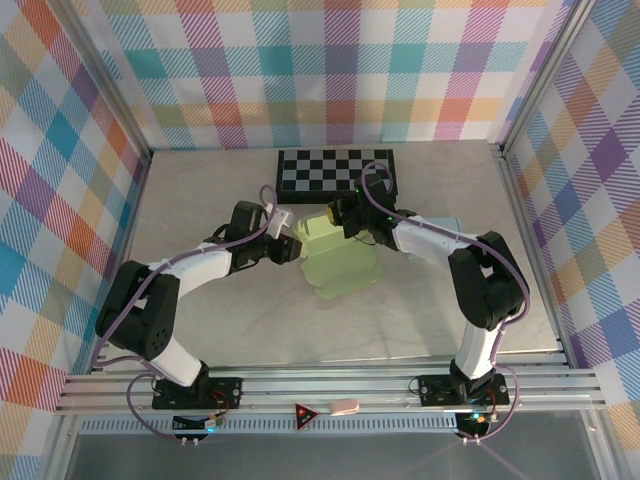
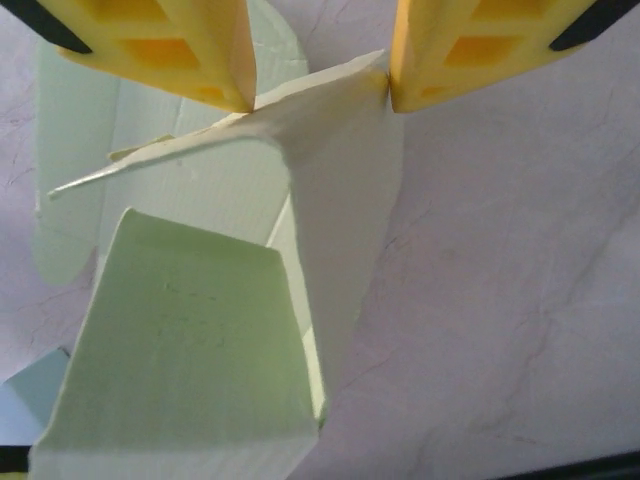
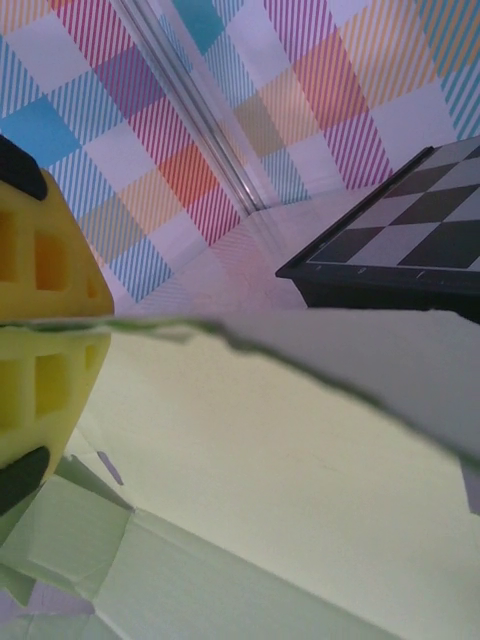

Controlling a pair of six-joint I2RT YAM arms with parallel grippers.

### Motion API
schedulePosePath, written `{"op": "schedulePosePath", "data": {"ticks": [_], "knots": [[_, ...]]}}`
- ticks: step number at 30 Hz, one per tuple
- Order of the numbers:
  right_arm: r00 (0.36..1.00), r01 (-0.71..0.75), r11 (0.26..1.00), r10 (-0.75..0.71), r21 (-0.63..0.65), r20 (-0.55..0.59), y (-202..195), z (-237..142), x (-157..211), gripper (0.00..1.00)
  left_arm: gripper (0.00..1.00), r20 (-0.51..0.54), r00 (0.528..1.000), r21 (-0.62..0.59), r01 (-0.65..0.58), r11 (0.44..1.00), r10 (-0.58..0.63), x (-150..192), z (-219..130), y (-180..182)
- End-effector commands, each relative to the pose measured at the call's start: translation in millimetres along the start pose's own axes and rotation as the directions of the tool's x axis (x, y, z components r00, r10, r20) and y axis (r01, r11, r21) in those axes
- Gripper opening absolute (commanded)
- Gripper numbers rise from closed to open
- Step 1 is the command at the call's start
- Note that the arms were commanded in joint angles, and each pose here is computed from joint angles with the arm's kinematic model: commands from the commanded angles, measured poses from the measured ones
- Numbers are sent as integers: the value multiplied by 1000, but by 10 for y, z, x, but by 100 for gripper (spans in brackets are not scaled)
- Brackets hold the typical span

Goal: Fold the paper box

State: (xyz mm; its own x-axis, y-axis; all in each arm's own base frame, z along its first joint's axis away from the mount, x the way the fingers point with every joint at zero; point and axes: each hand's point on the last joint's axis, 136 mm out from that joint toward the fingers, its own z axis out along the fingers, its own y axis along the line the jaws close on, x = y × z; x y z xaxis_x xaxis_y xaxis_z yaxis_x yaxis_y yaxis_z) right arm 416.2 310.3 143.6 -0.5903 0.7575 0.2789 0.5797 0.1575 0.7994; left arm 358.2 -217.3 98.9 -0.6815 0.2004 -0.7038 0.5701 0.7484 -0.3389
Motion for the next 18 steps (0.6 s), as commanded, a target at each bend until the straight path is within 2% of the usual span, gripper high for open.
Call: {"op": "schedulePosePath", "data": {"ticks": [1, 9, 18], "knots": [[1000, -8, 999, 8, -47, -3, 189, -34, 18, 0, 36, 79, 997, 73, 2, 997, -8, -277, 17, -150], [999, 51, 988, -49, -148, 15, 222, 80, 30, 0, 36, 78, 991, 10, 108, 994, -109, -203, 136, -43], [996, 86, 980, -82, -181, 26, 86, 207, 3, 0, 38, 76, 977, -55, 206, 977, -201, -109, 253, 123]]}}
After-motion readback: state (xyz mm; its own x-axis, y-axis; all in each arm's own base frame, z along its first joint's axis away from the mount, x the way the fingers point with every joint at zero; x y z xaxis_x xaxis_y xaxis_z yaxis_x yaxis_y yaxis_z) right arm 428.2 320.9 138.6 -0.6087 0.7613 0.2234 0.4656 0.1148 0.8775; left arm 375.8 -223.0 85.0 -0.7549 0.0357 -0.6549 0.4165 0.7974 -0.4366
